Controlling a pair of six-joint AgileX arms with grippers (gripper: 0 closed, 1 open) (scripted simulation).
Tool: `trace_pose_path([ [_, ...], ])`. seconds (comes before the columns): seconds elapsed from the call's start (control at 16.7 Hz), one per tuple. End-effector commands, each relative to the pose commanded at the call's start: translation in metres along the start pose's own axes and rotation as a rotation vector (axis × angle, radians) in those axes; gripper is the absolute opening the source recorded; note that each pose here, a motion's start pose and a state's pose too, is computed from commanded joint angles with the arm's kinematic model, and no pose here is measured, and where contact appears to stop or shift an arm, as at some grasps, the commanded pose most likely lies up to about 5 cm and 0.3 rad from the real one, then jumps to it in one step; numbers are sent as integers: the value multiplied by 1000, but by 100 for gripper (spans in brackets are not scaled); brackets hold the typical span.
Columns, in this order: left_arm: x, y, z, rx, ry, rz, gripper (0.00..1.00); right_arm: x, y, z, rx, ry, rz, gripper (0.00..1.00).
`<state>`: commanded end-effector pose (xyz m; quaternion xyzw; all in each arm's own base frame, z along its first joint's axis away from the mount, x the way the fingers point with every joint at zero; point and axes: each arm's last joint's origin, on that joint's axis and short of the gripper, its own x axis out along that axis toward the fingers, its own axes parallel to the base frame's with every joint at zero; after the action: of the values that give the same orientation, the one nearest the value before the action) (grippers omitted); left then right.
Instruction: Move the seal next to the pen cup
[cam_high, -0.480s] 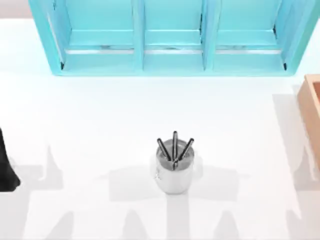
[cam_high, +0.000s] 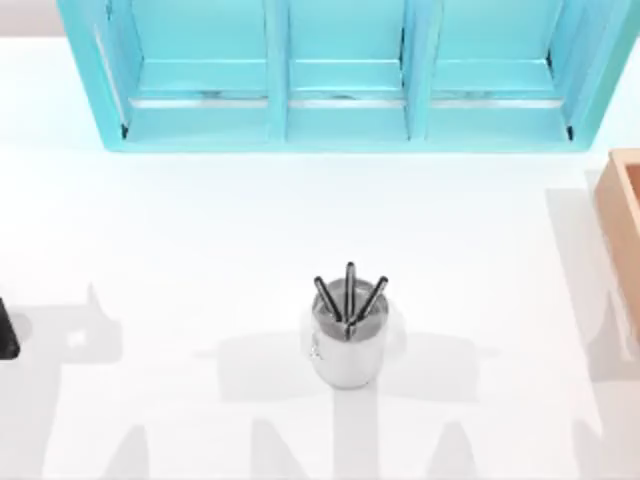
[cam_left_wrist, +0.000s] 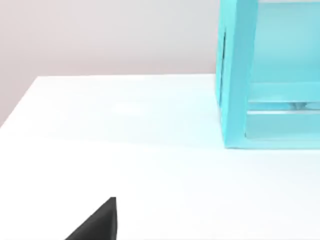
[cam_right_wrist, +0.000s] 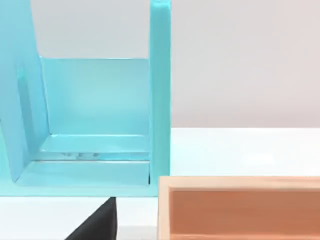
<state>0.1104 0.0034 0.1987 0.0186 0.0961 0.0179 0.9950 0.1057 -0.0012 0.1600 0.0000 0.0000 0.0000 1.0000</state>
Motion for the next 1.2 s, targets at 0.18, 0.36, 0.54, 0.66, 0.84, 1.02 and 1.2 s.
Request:
trace_pose_path([
  [0.18,11,6,37,28,216,18,100,0,0,0,0,0,0,100],
  [0.36,43,16,68,46,507,23,100,0,0,0,0,0,0,100],
  [0.54,89,29,84,50,811,10,100,0,0,0,0,0,0,100],
  [0.66,119,39,88,47,985,-6,100,0,0,0,0,0,0,100],
  [0.84,157,55,91,37,1177,-31,100,0,0,0,0,0,0,100],
  [1.02,187,68,91,25,1304,-54,100,0,0,0,0,0,0,100],
  [1.2,204,76,88,17,1369,-68,100,0,0,0,0,0,0,100],
])
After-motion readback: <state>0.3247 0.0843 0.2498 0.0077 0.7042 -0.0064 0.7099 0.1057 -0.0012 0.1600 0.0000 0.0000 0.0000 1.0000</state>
